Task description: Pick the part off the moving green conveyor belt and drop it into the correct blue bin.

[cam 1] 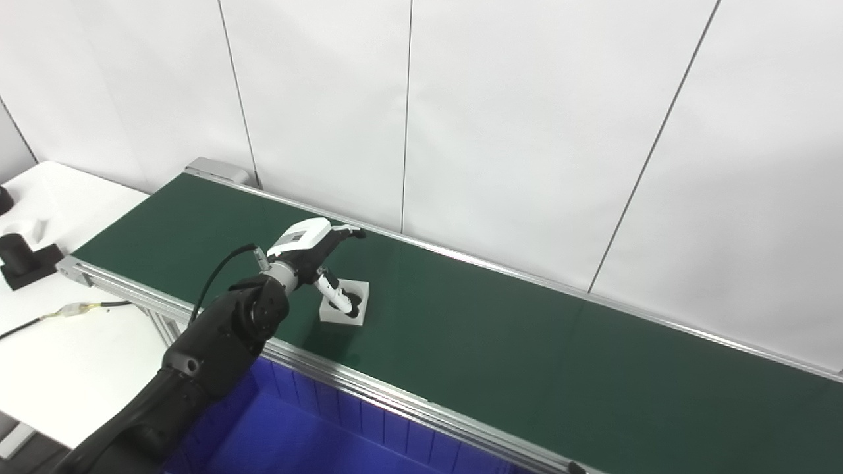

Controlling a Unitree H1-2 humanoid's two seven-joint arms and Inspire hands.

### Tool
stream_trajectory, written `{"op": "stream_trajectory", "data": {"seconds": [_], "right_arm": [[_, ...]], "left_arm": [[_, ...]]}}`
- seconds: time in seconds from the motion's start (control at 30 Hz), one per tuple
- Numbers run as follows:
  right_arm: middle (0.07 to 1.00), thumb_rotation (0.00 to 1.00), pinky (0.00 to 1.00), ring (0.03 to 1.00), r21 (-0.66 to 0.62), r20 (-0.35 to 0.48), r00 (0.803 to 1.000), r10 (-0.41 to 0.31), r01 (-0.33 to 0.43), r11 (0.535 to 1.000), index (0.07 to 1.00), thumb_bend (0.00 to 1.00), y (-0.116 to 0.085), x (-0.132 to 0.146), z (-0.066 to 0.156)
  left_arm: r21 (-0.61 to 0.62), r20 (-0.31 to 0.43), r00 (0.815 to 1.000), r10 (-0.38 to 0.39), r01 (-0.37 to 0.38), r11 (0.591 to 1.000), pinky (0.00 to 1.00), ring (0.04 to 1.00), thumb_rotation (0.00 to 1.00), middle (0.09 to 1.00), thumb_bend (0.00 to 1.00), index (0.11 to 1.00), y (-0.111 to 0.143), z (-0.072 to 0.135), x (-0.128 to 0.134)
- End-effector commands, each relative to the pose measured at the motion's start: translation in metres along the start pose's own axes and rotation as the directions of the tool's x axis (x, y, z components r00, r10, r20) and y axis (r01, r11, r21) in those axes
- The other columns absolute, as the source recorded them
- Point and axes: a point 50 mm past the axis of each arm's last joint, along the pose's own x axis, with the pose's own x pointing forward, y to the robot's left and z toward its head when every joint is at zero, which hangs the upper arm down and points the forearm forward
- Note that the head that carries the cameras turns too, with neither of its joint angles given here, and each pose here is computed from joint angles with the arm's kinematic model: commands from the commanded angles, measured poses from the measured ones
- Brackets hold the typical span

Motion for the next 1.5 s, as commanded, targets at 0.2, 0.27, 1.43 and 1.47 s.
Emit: {"op": "stream_trajectory", "data": {"seconds": [0.2, 0.27, 1.43, 1.47], "right_arm": [[0.846, 0.31, 0.72, 0.787, 0.002, 0.073, 0.997, -0.004, 0.004, 1.000, 0.904, 0.61, 0.002, 0.003, 0.012], [0.844, 0.31, 0.72, 0.785, 0.001, 0.074, 0.997, -0.004, 0.004, 1.000, 0.902, 0.61, 0.002, 0.003, 0.012], [0.845, 0.33, 0.71, 0.783, -0.013, 0.073, 0.997, -0.003, 0.004, 1.000, 0.903, 0.62, 0.003, -0.003, 0.014], [0.844, 0.33, 0.71, 0.782, -0.013, 0.074, 0.997, -0.004, 0.005, 1.000, 0.902, 0.62, 0.003, -0.003, 0.015]], "left_arm": [[0.065, 0.058, 0.998, -0.018, 0.014, 0.998, 0.87, 0.911, 0.00, 0.912, 0.90, 0.871, 0.000, 0.023, 0.004], [0.069, 0.065, 0.997, -0.035, 0.031, 0.997, 0.86, 0.904, 0.00, 0.912, 0.90, 0.873, -0.007, 0.028, 0.004], [0.143, 0.070, 0.992, -0.107, 0.096, 0.985, 0.87, 0.905, 0.00, 0.917, 0.87, 0.868, 0.015, 0.042, 0.039], [0.144, 0.070, 0.992, -0.106, 0.095, 0.985, 0.87, 0.905, 0.00, 0.917, 0.86, 0.867, 0.015, 0.042, 0.039]]}}
